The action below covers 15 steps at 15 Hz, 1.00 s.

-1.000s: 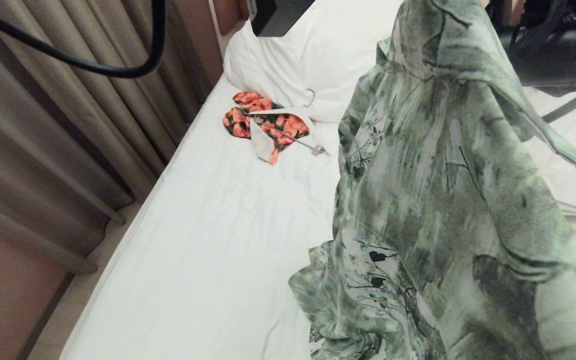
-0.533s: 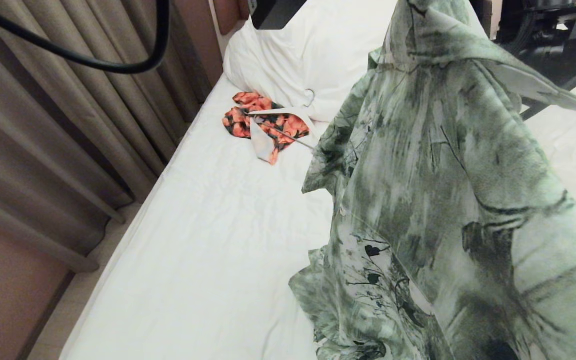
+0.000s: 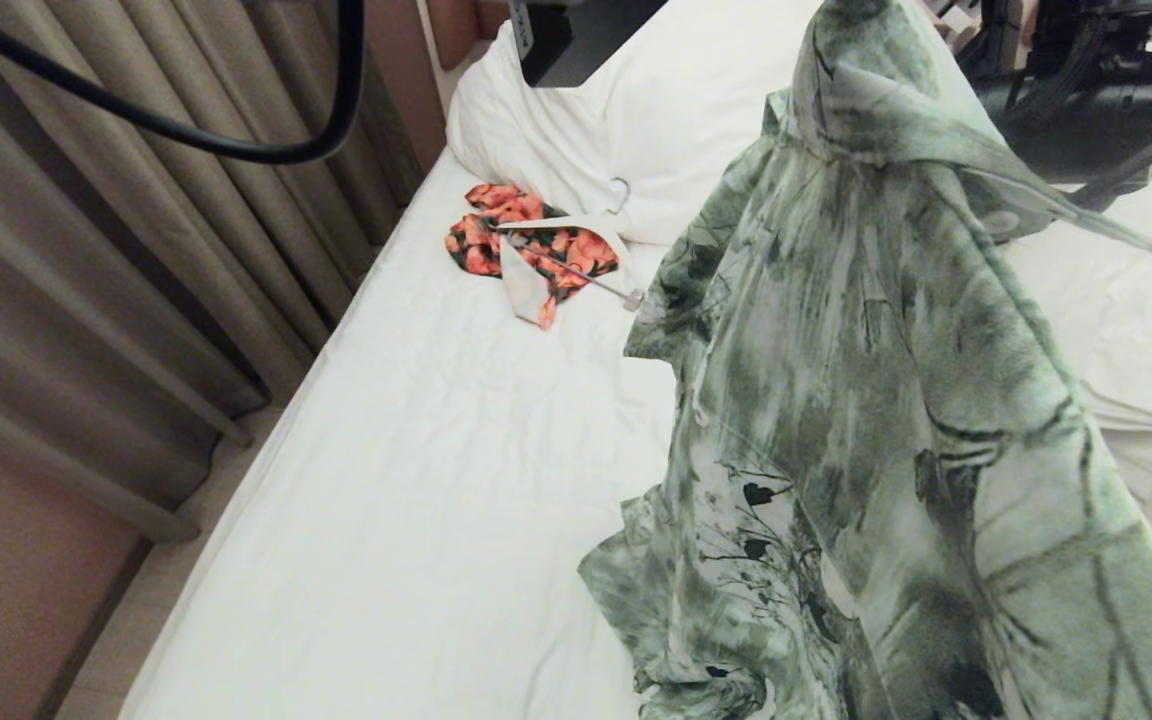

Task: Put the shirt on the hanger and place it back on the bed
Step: Take the clothes hanger out of the clothes

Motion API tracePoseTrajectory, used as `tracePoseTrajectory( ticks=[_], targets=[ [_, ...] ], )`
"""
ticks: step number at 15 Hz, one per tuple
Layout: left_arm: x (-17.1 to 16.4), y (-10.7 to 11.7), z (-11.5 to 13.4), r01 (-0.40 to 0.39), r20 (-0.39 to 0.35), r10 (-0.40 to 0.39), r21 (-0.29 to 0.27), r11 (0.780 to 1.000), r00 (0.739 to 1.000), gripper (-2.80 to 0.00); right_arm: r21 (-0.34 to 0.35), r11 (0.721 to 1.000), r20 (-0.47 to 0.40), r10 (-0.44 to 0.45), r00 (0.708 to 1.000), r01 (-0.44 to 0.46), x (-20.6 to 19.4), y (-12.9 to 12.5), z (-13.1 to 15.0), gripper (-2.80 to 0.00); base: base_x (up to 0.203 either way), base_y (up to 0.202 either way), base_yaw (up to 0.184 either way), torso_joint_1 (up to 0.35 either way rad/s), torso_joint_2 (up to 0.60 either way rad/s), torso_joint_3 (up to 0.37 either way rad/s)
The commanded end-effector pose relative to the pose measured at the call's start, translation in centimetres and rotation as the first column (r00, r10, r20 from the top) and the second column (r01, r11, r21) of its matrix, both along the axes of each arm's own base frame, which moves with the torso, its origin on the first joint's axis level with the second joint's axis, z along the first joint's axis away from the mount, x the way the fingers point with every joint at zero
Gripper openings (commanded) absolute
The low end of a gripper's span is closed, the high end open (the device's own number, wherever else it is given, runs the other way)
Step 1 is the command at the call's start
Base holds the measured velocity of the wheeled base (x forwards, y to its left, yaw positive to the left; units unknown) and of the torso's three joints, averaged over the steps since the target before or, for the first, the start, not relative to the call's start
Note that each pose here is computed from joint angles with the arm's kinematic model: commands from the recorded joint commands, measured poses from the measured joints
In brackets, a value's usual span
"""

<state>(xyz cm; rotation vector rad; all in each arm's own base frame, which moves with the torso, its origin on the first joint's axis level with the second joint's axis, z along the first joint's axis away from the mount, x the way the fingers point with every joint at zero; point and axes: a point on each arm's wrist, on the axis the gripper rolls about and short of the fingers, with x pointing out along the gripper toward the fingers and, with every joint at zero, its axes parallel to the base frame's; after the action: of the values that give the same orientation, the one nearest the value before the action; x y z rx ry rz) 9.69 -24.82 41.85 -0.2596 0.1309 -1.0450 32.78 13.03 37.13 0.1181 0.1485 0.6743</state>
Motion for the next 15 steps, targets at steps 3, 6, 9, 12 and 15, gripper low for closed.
tracePoseTrajectory(
  ticks=[3,6,9,12,15],
  targets=[
    [0.1,-0.2,-0.1,-0.001,-0.003,0.001,0.003,1.0,1.0,-2.8,0.008,1.0,0.0,0.026,1.0,-0.026,-1.8,-1.1,1.3,-2.8,0.0,0.0,0.0,0.0,0.0,0.0],
    [-0.5,0.2,0.2,0.025,0.0,-0.025,-0.007,1.0,1.0,-2.8,0.055,0.998,-0.032,0.03,0.999,-0.029,-1.6,-2.4,1.5,-2.8,0.0,0.0,0.0,0.0,0.0,0.0],
    [-1.5,0.9,0.8,0.053,0.006,-0.053,-0.027,0.998,0.999,-2.8,0.094,0.994,-0.071,0.054,0.996,-0.047,-1.1,-3.5,1.3,-2.8,0.0,0.0,0.0,0.0,0.0,0.0],
    [-1.9,1.6,1.1,0.06,0.011,-0.059,-0.038,0.998,0.998,-2.8,0.123,0.989,-0.104,0.09,0.99,-0.077,-0.6,-4.2,0.9,-2.8,0.0,0.0,0.0,0.0,0.0,0.0],
    [-2.6,2.2,0.5,0.114,0.003,-0.114,-0.017,0.993,0.993,-2.8,0.127,0.988,-0.093,0.099,0.991,-0.087,0.1,-4.1,0.6,-2.8,0.0,0.0,0.0,0.0,0.0,0.0]
  ],
)
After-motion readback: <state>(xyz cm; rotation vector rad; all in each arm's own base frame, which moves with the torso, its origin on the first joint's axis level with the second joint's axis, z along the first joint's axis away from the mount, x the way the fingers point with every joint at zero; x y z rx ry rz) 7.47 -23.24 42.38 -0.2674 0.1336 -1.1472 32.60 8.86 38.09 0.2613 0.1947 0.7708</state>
